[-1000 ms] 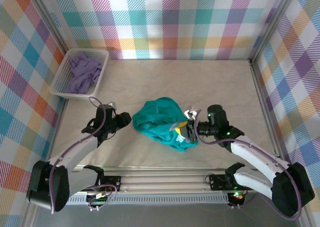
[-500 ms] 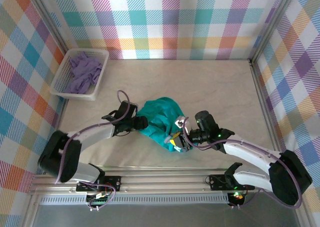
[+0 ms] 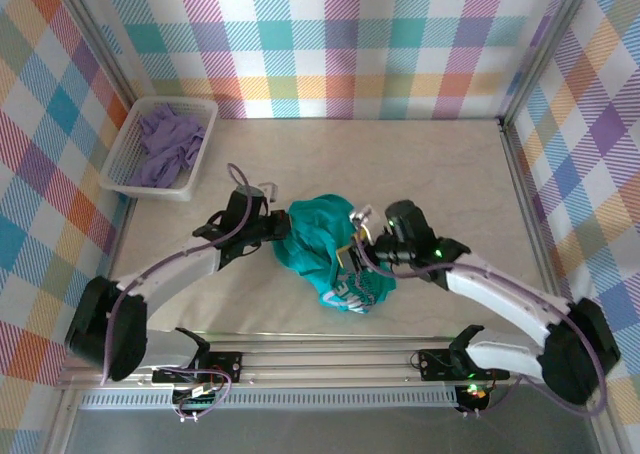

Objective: Fold the inside-out t-shirt

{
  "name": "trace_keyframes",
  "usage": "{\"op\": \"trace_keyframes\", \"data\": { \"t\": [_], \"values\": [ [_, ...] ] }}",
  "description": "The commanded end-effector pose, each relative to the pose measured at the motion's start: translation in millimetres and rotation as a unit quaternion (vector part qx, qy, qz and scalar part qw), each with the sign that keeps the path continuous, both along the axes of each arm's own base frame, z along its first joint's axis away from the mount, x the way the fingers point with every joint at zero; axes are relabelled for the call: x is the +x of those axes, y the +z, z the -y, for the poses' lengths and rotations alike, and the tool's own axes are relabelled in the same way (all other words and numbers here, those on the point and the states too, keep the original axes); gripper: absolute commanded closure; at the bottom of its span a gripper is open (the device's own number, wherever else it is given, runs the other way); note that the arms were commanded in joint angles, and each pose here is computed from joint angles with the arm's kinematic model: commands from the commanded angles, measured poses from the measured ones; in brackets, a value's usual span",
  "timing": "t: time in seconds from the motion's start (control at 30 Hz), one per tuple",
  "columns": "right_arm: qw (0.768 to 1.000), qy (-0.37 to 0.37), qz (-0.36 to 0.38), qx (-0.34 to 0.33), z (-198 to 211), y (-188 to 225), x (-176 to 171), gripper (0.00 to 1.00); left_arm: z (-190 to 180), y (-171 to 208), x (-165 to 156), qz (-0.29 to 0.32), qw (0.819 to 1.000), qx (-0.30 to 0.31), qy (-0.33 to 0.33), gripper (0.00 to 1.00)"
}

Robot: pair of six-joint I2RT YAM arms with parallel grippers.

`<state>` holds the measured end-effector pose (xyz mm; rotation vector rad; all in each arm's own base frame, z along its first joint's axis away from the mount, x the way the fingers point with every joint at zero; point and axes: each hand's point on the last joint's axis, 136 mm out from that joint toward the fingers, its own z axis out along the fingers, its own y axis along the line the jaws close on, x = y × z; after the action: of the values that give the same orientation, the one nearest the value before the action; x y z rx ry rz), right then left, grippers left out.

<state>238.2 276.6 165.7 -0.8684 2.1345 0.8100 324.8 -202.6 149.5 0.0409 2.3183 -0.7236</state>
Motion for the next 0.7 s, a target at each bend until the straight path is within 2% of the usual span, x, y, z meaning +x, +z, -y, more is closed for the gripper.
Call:
{"op": "trace_keyframes", "data": {
  "t": [0.0,0.1,0.17,0.23,0.33,0.4,0.57,0.6,0.67],
  "values": [
    [0.997,-0.045,-0.023,-0.059,-1.4,-27.8,27.0,0.44,8.9,17.4,-7.2,0.015,0.999,-0.033,-0.029,1.00],
    [0.997,-0.036,-0.051,-0.048,-19.8,-43.1,31.5,0.45,9.4,23.8,-10.3,0.018,0.999,-0.038,-0.034,1.00],
    [0.996,-0.042,-0.064,-0.043,-27.3,-50.6,38.3,0.51,8.1,27.6,-11.7,0.022,0.999,-0.038,-0.032,1.00],
    [0.995,-0.044,-0.076,-0.055,-32.0,-60.6,44.5,0.66,7.1,34.2,-12.6,0.029,0.998,-0.041,-0.031,1.00],
    [0.996,-0.023,-0.080,-0.042,-41.7,-50.5,43.6,0.91,4.9,45.1,-11.0,0.042,0.998,-0.039,-0.028,1.00],
    [0.997,-0.016,-0.067,-0.020,-43.3,-29.3,42.2,1.00,-0.1,48.7,-6.6,0.048,0.998,-0.026,-0.014,1.00],
    [0.995,-0.018,-0.042,0.093,-36.3,54.8,44.3,1.00,-17.2,65.3,26.8,0.074,0.995,0.015,0.061,1.00],
    [0.992,-0.025,-0.044,0.117,-33.6,68.9,48.7,1.00,-20.2,70.8,35.9,0.080,0.994,0.023,0.076,0.97],
    [0.987,-0.038,-0.049,0.145,-29.4,85.1,58.8,1.00,-27.8,75.9,49.0,0.078,0.990,0.049,0.103,0.77]
  ]
}}
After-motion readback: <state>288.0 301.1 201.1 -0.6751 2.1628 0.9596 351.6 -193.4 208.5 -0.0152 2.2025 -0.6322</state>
